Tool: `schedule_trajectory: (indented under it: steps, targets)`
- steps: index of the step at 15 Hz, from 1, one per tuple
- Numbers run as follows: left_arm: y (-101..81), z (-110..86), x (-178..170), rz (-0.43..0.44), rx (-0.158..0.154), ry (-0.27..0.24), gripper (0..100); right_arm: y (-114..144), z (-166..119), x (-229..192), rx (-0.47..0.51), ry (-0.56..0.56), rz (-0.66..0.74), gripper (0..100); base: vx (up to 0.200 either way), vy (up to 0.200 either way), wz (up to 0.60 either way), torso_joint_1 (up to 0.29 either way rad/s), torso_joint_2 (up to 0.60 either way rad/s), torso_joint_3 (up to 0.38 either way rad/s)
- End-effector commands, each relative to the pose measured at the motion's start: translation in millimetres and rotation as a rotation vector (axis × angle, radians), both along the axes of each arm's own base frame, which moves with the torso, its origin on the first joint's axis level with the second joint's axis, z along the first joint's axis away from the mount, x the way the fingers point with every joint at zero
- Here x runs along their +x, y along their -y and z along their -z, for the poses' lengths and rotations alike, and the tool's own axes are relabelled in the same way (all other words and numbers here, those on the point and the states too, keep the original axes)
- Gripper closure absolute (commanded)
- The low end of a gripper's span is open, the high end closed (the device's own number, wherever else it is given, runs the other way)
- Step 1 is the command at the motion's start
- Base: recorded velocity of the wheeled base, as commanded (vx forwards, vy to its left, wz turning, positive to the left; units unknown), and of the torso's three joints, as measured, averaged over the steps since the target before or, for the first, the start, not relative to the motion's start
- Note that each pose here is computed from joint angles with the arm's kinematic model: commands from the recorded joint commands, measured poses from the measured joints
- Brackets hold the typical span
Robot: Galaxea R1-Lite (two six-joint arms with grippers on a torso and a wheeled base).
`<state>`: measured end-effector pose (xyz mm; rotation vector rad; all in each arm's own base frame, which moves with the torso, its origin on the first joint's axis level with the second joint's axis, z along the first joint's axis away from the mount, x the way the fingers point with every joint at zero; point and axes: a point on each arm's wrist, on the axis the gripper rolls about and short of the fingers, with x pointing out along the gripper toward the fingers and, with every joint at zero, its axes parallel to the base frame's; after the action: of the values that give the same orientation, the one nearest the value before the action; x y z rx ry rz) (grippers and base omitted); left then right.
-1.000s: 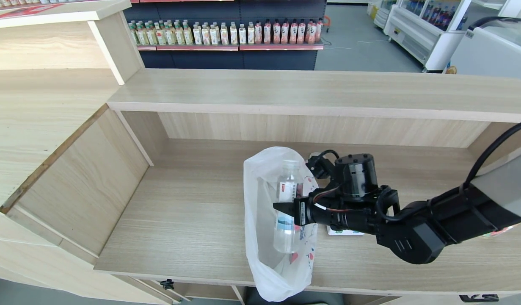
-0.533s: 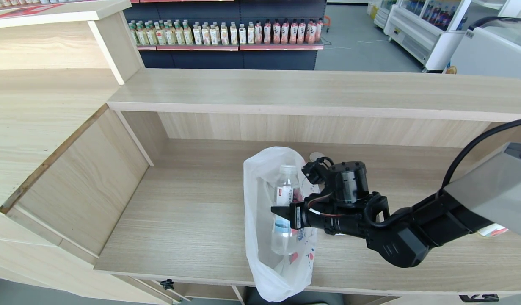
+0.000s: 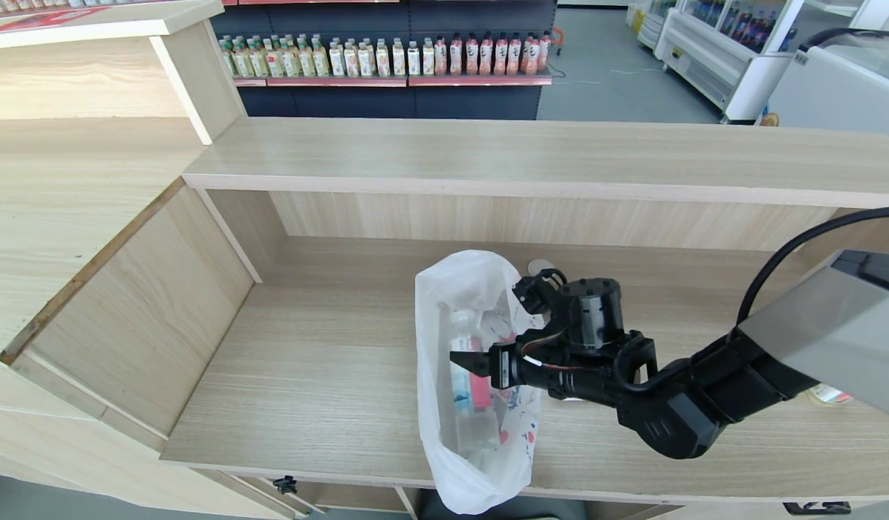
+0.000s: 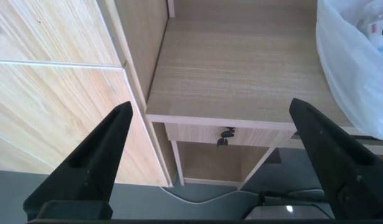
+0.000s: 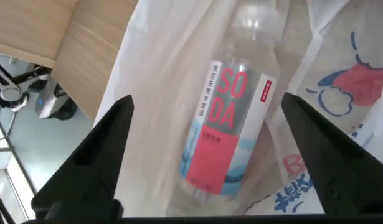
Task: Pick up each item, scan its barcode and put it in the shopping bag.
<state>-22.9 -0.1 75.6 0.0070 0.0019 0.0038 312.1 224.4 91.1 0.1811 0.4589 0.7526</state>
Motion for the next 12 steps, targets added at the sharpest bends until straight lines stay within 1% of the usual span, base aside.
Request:
schedule_trajectory:
  steps: [1, 3, 5, 7, 9, 10, 11, 12]
  targets:
    - [0.0, 0.0, 0.0, -0.001, -0.001, 0.000, 0, -0.2, 3.3, 0.9, 0.004, 0.001, 0.002, 0, 0.000, 0.000, 0.00, 0.000, 0.00, 0.000]
    - [0.1, 0.0, 0.0, 0.001, -0.001, 0.000, 0, 3.1, -7.4, 1.3, 0.033, 0.029, 0.010, 0, 0.000, 0.000, 0.00, 0.000, 0.00, 0.000]
    - [0.0, 0.0, 0.0, -0.001, -0.001, 0.000, 0, 13.1, -23.0, 3.2, 0.073, 0.079, 0.036, 0, 0.000, 0.000, 0.00, 0.000, 0.00, 0.000]
    - [0.0, 0.0, 0.0, -0.001, -0.001, 0.000, 0, 25.6, -40.0, 5.5, 0.102, 0.140, 0.077, 0, 0.000, 0.000, 0.00, 0.000, 0.00, 0.000]
    - [0.0, 0.0, 0.0, -0.001, -0.002, 0.000, 0, 47.7, -62.8, -4.3, 0.101, 0.201, 0.163, 0, 0.000, 0.000, 0.00, 0.000, 0.00, 0.000]
    - [0.0, 0.0, 0.0, -0.001, -0.004, 0.000, 0, 57.7, -72.0, -12.2, 0.086, 0.228, 0.174, 0, 0.000, 0.000, 0.00, 0.000, 0.00, 0.000]
    - [0.0, 0.0, 0.0, -0.001, -0.005, 0.000, 0, 76.5, -81.9, -26.9, 0.014, 0.296, 0.185, 0, 0.000, 0.000, 0.00, 0.000, 0.00, 0.000]
    - [0.1, 0.0, 0.0, 0.001, -0.005, 0.000, 0, 97.8, -86.6, -39.0, -0.089, 0.351, 0.229, 0, 0.000, 0.000, 0.00, 0.000, 0.00, 0.000]
